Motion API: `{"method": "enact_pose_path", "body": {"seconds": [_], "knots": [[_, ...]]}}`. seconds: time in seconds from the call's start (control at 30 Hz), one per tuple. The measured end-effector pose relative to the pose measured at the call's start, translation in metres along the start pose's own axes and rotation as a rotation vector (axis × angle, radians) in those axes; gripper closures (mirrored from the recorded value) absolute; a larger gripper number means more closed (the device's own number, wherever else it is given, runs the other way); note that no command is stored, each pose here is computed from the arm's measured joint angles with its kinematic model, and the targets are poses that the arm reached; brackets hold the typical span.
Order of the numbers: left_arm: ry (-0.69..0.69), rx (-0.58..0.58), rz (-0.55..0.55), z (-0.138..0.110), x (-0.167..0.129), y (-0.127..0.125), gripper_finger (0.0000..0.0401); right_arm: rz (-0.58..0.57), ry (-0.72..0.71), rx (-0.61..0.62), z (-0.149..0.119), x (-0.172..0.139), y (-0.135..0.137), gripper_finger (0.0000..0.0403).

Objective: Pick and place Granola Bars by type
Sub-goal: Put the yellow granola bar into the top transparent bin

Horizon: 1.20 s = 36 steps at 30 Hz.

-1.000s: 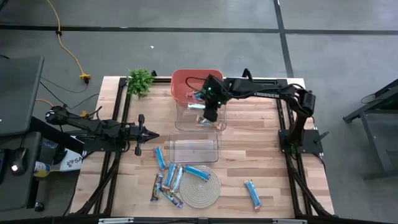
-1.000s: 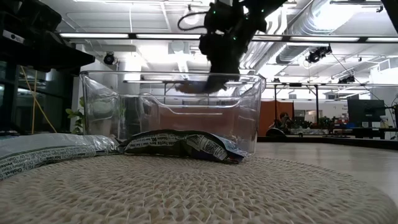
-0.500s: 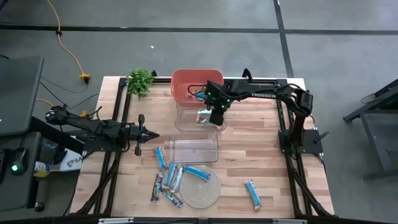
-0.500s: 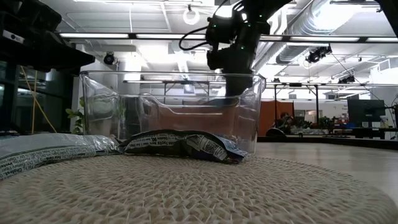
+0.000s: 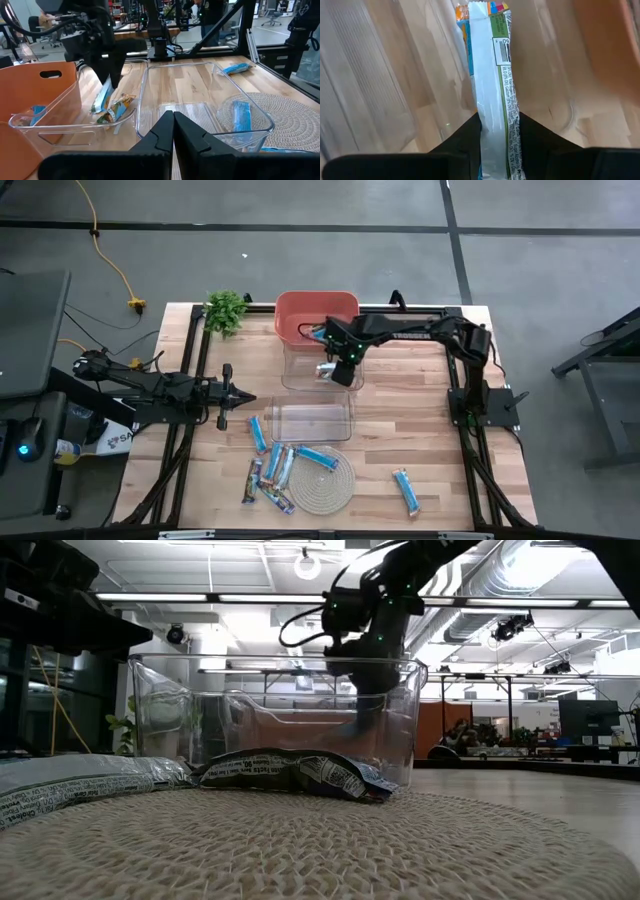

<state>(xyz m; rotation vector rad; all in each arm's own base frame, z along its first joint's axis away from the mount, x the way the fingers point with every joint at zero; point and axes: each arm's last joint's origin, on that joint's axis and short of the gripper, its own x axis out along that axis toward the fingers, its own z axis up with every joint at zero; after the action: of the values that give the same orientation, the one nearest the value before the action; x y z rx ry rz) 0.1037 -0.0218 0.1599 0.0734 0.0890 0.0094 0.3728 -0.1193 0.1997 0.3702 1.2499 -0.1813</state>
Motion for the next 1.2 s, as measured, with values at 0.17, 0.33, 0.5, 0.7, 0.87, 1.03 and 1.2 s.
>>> {"method": "enact_pose_path", "body": {"seconds": [0.17,0.33,0.5,0.7,0.87,1.03,1.2], "knots": [[0.001,0.000,0.000,0.000,0.000,0.000,0.0394,-0.018,-0.032,-0.015,0.003,0.003,0.004,0.0308],[0.000,0.000,0.000,0.000,0.000,0.000,0.0394,-0.009,-0.042,-0.024,0.004,0.003,0.006,0.0293],[0.000,0.000,0.000,0.000,0.000,0.000,0.0394,-0.008,-0.042,-0.027,0.004,0.003,0.008,0.0263],[0.000,0.000,0.000,0.000,0.000,0.000,0.0394,0.019,-0.076,-0.040,0.007,0.002,0.010,0.0236],[0.000,0.000,0.000,0.000,0.000,0.000,0.0394,0.027,-0.170,-0.047,0.012,-0.016,0.013,0.0234],[0.000,0.000,-0.001,0.000,0.000,0.000,0.0394,0.034,-0.295,-0.059,0.016,-0.043,0.018,0.0234],[0.000,0.000,0.000,0.000,0.000,0.000,0.0394,0.079,-0.434,-0.051,0.016,-0.080,0.026,0.0234]]}}
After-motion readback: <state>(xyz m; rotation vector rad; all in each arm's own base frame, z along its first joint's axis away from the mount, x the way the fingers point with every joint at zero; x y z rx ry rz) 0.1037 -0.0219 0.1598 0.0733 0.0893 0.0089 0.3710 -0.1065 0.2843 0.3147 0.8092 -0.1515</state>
